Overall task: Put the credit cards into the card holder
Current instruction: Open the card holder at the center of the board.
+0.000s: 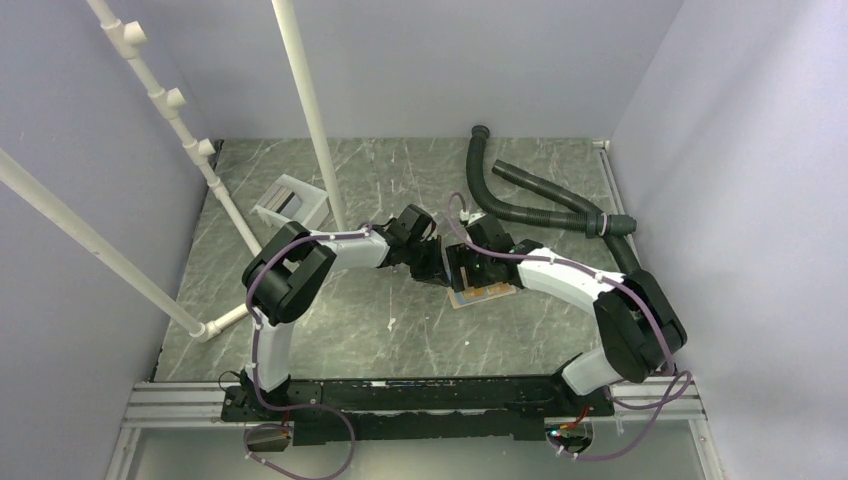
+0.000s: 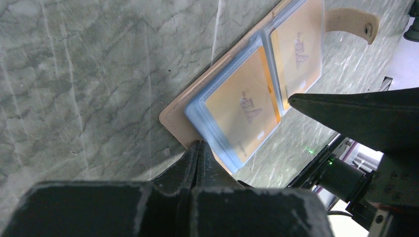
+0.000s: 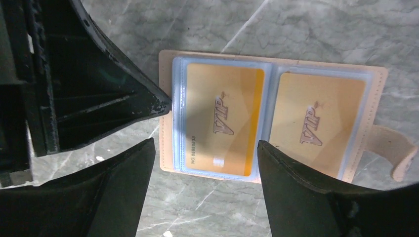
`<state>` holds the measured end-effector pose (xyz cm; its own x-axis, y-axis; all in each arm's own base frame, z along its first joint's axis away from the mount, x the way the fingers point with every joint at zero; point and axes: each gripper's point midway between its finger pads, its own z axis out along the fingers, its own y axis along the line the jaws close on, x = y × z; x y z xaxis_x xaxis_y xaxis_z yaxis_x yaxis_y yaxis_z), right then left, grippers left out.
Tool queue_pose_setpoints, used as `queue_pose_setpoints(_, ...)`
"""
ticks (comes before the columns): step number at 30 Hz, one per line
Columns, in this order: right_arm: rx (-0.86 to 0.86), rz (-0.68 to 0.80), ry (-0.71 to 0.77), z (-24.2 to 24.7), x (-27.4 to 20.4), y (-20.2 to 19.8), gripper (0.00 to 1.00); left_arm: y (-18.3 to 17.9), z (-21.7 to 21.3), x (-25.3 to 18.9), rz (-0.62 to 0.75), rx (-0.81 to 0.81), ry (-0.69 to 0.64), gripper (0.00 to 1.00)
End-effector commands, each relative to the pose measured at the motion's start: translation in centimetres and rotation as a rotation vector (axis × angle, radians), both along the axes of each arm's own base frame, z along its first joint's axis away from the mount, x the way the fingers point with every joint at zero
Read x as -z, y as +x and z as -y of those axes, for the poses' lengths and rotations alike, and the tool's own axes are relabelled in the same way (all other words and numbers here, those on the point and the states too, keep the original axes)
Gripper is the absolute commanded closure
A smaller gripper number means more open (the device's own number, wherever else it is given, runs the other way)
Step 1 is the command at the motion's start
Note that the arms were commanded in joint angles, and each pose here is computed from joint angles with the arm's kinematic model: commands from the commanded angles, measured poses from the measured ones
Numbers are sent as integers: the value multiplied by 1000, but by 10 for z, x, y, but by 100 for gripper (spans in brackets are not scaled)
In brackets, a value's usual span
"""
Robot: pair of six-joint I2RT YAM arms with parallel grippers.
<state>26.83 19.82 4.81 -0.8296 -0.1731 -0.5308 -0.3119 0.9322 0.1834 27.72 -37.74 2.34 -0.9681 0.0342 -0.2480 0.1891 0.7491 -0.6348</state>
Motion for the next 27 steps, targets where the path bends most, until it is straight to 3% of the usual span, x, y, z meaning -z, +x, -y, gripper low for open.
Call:
queue_pose_setpoints(1, -35, 88, -33, -6, -3, 12, 22, -12, -30, 39, -61, -18, 150, 100)
queue_pose_setpoints(6, 3, 94, -151, 3, 9, 13, 21, -14, -29, 41, -70, -19, 138, 100)
queue_pose_setpoints(10, 49, 100, -226, 14, 13, 14, 30, -14, -30, 41, -69, -22, 141, 100)
queue_pose_setpoints(14, 60, 110, -259, 17, 12, 16, 32, -14, -31, 40, -63, -22, 148, 100)
queue_pose_setpoints(24, 125, 147, -231, 22, -7, 18, 34, -15, -31, 41, -65, -24, 141, 100)
queue_pose_setpoints(27, 127, 147, -217, 23, -10, 18, 29, -15, -32, 40, -63, -23, 142, 100)
